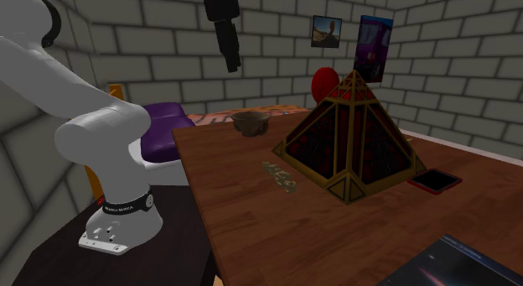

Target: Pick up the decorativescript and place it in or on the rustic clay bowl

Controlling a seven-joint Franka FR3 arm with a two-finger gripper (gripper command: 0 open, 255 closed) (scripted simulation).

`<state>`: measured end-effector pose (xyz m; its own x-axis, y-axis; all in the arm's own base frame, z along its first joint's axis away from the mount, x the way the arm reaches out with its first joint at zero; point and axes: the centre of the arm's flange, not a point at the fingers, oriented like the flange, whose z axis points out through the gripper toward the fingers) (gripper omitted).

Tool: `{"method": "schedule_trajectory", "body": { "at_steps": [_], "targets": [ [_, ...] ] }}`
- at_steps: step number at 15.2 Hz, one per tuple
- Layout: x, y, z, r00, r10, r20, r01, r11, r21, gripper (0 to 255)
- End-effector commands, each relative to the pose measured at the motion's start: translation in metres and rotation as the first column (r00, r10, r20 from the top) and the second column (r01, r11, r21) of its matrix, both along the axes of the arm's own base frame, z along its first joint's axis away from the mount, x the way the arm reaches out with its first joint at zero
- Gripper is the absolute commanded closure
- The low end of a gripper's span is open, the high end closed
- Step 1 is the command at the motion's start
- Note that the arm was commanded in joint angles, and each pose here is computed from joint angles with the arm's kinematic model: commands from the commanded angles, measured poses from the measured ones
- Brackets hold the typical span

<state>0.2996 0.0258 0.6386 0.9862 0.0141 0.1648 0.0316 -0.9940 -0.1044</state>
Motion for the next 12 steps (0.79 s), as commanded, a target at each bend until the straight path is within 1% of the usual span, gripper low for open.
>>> {"method": "schedule_trajectory", "body": {
  "at_steps": [1,3,4,6,7,9,10,12],
  "targets": [
    [0.000,0.000,0.000,1.000,0.000,0.000,0.000,1.000,0.000,0],
    [0.013,0.008,-0.023,0.996,-0.093,-0.017,0.093,0.996,-0.007,0],
    [0.019,0.012,-0.034,0.990,-0.139,-0.025,0.139,0.990,-0.011,0],
    [0.033,0.018,-0.057,0.972,-0.231,-0.040,0.230,0.973,-0.020,0],
    [0.039,0.021,-0.069,0.960,-0.276,-0.048,0.275,0.961,-0.025,0],
    [0.053,0.025,-0.092,0.929,-0.364,-0.062,0.363,0.931,-0.036,0],
    [0.059,0.027,-0.104,0.911,-0.407,-0.068,0.405,0.913,-0.042,0],
    [0.072,0.029,-0.128,0.868,-0.490,-0.081,0.487,0.871,-0.055,0]
  ]
}}
